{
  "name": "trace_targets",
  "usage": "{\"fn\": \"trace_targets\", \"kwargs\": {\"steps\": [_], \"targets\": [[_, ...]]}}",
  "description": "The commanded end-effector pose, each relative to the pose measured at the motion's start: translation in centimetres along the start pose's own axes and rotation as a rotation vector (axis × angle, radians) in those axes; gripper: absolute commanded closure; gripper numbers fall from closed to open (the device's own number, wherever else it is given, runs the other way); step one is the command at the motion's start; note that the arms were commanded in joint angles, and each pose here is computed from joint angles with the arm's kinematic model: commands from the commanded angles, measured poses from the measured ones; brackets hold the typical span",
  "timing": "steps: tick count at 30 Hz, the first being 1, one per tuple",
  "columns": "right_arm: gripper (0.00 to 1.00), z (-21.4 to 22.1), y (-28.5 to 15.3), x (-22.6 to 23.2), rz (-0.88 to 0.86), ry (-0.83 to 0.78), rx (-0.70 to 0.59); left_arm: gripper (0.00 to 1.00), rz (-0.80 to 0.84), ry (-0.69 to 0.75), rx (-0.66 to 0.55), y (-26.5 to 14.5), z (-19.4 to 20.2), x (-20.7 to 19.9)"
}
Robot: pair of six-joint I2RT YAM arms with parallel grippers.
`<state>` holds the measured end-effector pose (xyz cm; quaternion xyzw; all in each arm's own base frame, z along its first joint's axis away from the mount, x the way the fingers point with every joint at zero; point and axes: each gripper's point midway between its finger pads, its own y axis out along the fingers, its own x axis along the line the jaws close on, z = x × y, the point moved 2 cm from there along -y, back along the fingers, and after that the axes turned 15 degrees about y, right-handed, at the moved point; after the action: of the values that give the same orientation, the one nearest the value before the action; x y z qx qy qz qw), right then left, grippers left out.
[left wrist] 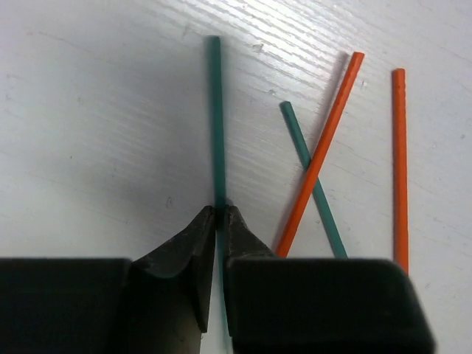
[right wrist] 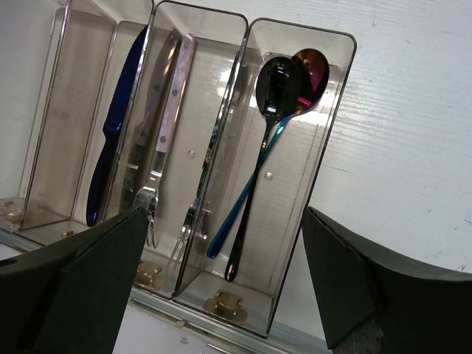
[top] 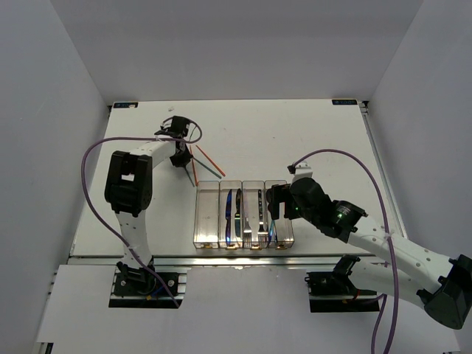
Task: Sort the eating utensils into containers
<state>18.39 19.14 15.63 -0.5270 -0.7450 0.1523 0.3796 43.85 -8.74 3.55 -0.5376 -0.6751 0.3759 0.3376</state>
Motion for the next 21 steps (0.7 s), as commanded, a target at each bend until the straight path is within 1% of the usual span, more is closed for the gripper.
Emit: {"fn": "trace_targets", "kwargs": {"steps": [1, 2, 4, 6, 9, 10, 13, 14, 16, 17, 19, 20, 21], "targets": [[0.11, -0.5, 0.0, 0.2, -0.024, 0.003, -0.034, 0.82, -0.002, 0.022, 0.086, 1.2, 2.1, 0.2], [0.11, -0.5, 0.0, 0.1, -0.024, 0.003, -0.034, 0.87, -0.013, 0.027, 0.094, 1.2, 2.3, 0.4], [0.11, -0.5, 0.0, 0.2, -0.027, 0.004, -0.035, 0.91, -0.025, 0.032, 0.109, 1.4, 2.6, 0.6], [0.11, -0.5, -0.1, 0.2, -0.032, 0.005, -0.037, 1.0, -0.034, 0.045, 0.131, 1.4, 3.0, 0.8], [0.11, -0.6, -0.3, 0.2, -0.041, 0.008, -0.046, 1.0, -0.047, 0.053, 0.14, 0.9, 3.3, 1.1], [0.11, -0.6, -0.4, 0.2, -0.044, 0.01, -0.049, 1.0, -0.052, 0.044, 0.092, -0.5, 2.2, 1.4], [0.11, -0.5, -0.6, 0.0, -0.041, 0.007, -0.051, 1.0, -0.1, 0.021, 0.006, -3.2, 0.2, 2.8], [0.11, -0.6, -0.6, 0.0, -0.038, 0.005, -0.053, 1.0, -0.099, 0.002, -0.061, -5.3, -1.4, 3.1], [0.11, -0.6, -0.7, 0.0, -0.037, 0.005, -0.052, 1.0, -0.117, -0.01, -0.129, -7.5, -3.2, 3.6], [0.11, -0.7, -0.7, 0.0, -0.038, 0.007, -0.054, 1.0, -0.134, -0.032, -0.197, -9.4, -4.5, 4.3], [0.11, -0.7, -0.7, 0.0, -0.04, 0.007, -0.055, 1.0, -0.15, -0.054, -0.252, -11.0, -5.4, 5.0], [0.11, -0.7, -0.7, 0.0, -0.041, 0.006, -0.054, 1.0, -0.132, -0.056, -0.283, -12.3, -5.8, 5.1], [0.11, -0.7, -0.7, 0.1, -0.041, 0.006, -0.054, 1.0, -0.112, -0.049, -0.285, -12.7, -5.7, 4.9]]}}
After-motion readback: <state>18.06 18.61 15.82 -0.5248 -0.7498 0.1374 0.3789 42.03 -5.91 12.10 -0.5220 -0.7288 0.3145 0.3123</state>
